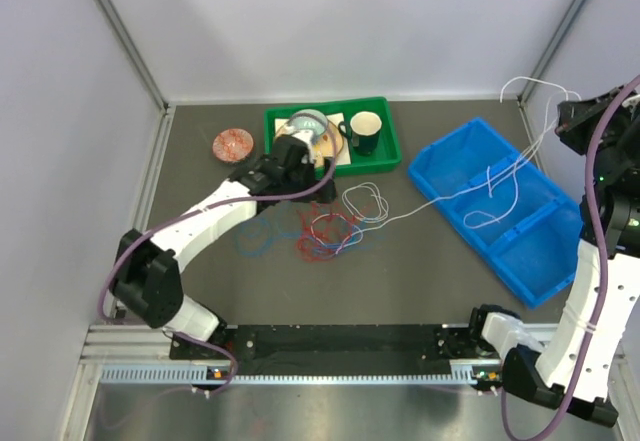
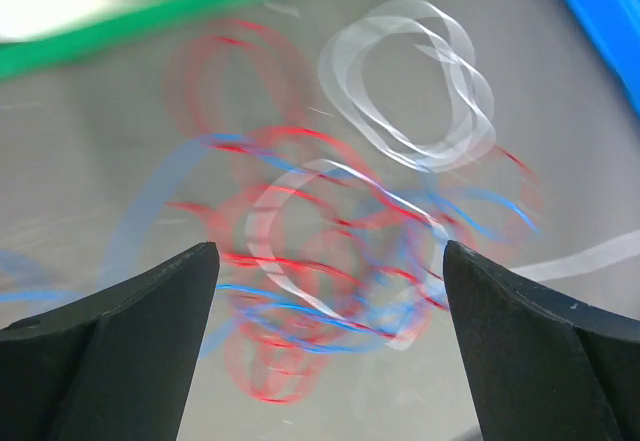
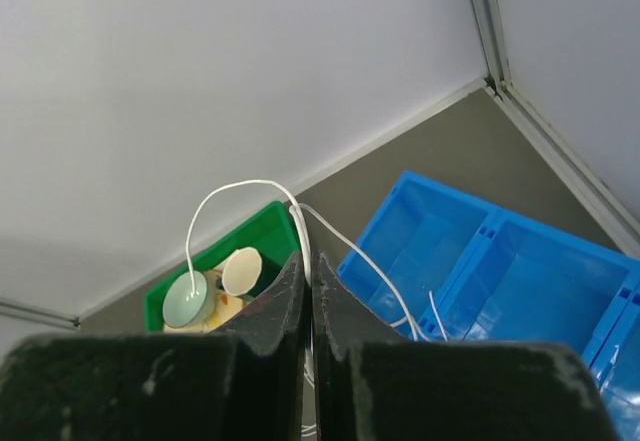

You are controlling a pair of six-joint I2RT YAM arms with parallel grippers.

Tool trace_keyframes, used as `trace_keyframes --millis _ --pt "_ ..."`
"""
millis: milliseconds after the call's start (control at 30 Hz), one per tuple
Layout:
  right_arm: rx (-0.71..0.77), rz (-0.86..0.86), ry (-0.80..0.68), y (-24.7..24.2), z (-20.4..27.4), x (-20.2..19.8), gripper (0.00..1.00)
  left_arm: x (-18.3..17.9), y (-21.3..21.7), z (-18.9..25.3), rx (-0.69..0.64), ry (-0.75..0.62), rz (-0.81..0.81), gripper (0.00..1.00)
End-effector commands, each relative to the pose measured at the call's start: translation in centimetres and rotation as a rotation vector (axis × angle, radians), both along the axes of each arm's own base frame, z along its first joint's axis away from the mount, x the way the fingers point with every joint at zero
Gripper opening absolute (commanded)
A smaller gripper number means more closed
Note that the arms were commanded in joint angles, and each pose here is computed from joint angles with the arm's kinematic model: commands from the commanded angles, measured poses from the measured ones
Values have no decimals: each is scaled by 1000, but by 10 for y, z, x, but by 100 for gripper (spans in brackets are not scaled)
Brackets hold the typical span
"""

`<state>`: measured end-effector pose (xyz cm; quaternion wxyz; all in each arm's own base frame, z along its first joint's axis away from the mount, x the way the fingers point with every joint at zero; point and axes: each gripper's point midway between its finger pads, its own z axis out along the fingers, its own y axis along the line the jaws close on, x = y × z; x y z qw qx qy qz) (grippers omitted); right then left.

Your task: Untangle the cables

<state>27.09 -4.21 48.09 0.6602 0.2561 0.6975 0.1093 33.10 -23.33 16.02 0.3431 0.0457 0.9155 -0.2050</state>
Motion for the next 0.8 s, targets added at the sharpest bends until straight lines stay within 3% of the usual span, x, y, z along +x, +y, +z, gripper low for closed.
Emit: trace_keyframes --millis 0,167,300,400,433,467,567,600,667,700,767 --pt "-25 24 -31 5 2 -2 0 -26 -59 9 1 -18 -214 99" --pt "-22 37 0 6 -13 -1 0 -39 -101 -25 41 80 -251 99" --pt "-26 37 6 6 -15 -1 0 -30 -106 -67 124 154 -175 83" --pt "-31 34 9 5 -16 -1 0 -27 -103 -82 154 175 -145 44" --pt "-35 24 15 3 -18 0 0 -26 -102 -84 159 179 -140 9" --pt "-37 18 15 1 -18 0 0 -28 -94 -85 189 192 -111 0" --pt "-45 -23 20 -6 -19 0 0 -13 -52 -83 203 197 36 0" --pt "-49 -35 16 -8 -17 -1 0 -5 -42 -60 128 155 74 0" --pt "-60 -73 7 -15 -11 -4 0 1 9 -69 45 217 188 0" --pt "-68 -97 -9 -18 -3 -7 0 16 44 -52 -8 180 278 0" --pt "-74 -130 -5 -26 0 -8 0 12 88 -62 12 194 385 0"
